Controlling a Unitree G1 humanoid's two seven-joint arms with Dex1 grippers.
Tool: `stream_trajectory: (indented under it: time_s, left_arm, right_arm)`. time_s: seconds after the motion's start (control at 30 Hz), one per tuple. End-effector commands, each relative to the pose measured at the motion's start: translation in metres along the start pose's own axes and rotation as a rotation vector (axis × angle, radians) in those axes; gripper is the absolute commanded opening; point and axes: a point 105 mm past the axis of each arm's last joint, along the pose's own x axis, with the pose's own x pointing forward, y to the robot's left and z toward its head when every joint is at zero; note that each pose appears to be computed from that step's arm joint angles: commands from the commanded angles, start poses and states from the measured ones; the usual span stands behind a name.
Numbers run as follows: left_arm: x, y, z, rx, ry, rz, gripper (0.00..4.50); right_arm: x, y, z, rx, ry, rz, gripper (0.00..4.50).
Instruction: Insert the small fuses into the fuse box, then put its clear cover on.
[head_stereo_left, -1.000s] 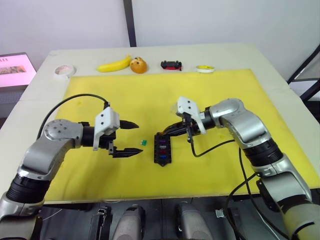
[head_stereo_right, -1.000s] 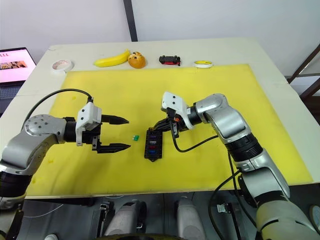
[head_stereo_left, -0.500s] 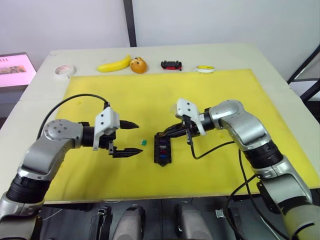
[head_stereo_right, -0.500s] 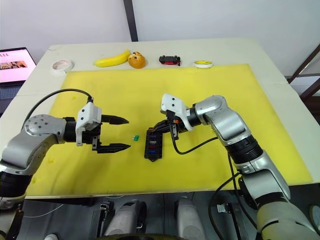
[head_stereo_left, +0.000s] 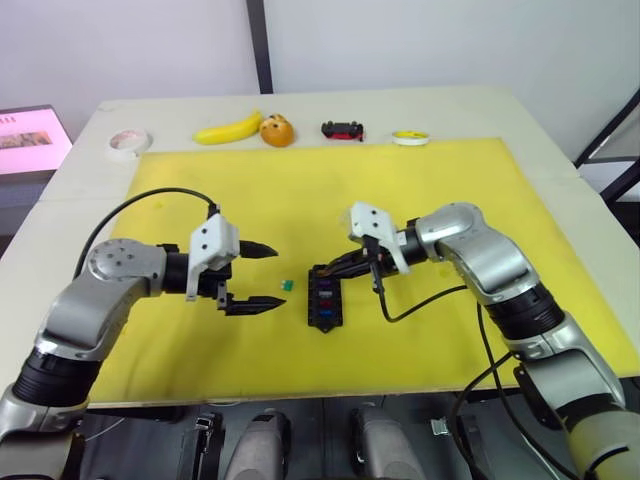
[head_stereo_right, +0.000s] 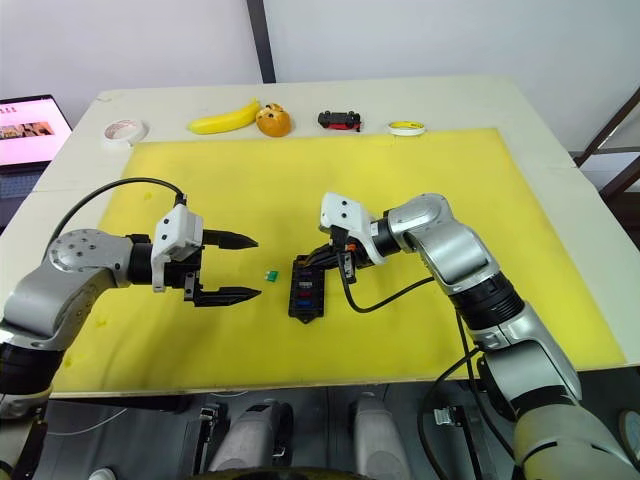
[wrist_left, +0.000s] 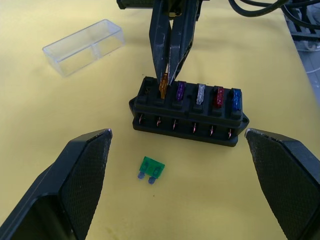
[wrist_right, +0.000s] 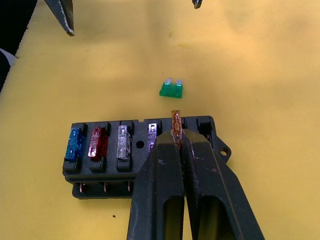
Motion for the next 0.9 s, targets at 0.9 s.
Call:
stream_trajectory:
  time_s: [0.9]
  left_arm:
    - [-0.0014, 0.0006, 0.007, 0.037, -0.011, 0.0, 4.5]
  right_arm:
    - [-0.0096, -0.0065, 0.0118, -0.042, -0.028, -0.024, 0.01]
